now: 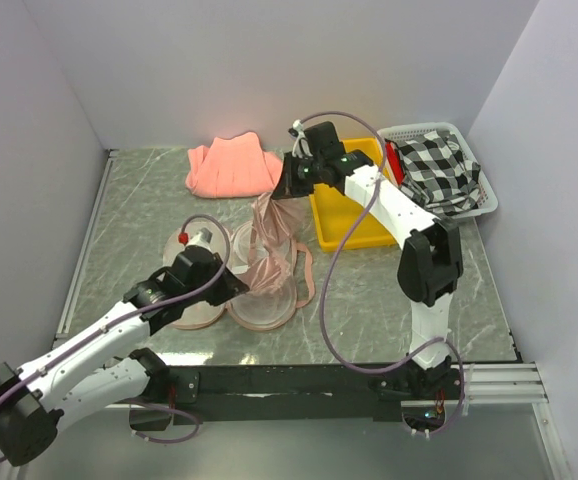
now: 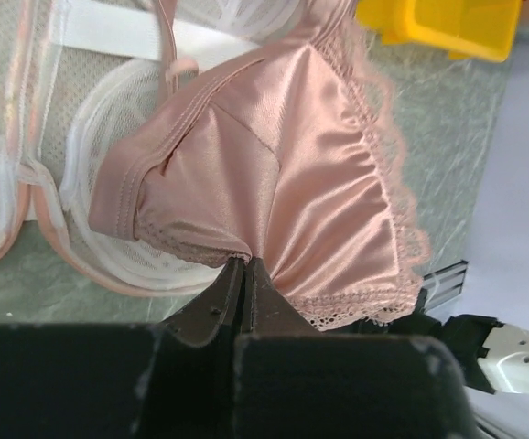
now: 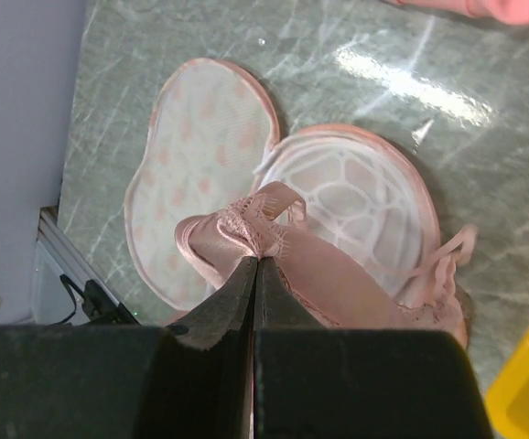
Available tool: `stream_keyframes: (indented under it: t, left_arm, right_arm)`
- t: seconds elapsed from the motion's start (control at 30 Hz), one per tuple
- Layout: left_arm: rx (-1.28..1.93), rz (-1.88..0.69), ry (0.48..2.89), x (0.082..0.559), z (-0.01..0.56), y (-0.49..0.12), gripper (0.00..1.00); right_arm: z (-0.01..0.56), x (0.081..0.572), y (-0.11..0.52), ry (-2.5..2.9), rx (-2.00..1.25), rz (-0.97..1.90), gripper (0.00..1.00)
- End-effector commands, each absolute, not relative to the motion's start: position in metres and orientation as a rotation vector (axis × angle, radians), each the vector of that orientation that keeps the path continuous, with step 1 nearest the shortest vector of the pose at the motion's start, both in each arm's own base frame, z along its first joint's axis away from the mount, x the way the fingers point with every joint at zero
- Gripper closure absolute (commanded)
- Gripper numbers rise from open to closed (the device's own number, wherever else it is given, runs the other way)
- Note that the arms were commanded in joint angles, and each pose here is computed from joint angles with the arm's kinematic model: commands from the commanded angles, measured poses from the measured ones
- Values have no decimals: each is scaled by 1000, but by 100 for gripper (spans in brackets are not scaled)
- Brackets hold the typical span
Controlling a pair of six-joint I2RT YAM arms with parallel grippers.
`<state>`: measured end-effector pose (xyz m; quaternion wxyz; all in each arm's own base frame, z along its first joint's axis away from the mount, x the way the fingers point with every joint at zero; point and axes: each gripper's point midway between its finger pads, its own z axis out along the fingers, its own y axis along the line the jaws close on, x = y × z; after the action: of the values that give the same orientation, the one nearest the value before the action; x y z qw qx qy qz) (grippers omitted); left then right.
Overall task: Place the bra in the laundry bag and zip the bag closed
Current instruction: Adjust the bra in the laundry bag.
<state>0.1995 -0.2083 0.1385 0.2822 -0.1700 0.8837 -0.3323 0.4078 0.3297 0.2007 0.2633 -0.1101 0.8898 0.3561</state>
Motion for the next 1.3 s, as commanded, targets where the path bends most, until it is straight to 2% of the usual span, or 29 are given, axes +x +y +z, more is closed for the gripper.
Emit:
stream_keyframes:
  t: [0.0, 0.67, 0.83, 1.0, 1.27]
  left_arm:
    - [-431, -926, 2370, 199, 135, -225, 99]
    - [-420, -733, 2521, 173, 79, -221, 99]
    - [-447, -675, 2552, 166, 61, -214, 95]
    - [-467, -691, 2473, 179, 69, -216, 99]
    - [-423, -677, 2391, 201, 102, -227, 99]
  right_arm:
    - [199, 407, 345, 2419, -360, 1006, 100]
    - [149, 394, 382, 2538, -457, 1012, 98]
    - [146, 393, 387, 2541, -474, 1015, 98]
    - [152, 393, 388, 2532, -475, 1017, 98]
    - [178, 391, 392, 2474, -489, 1052, 98]
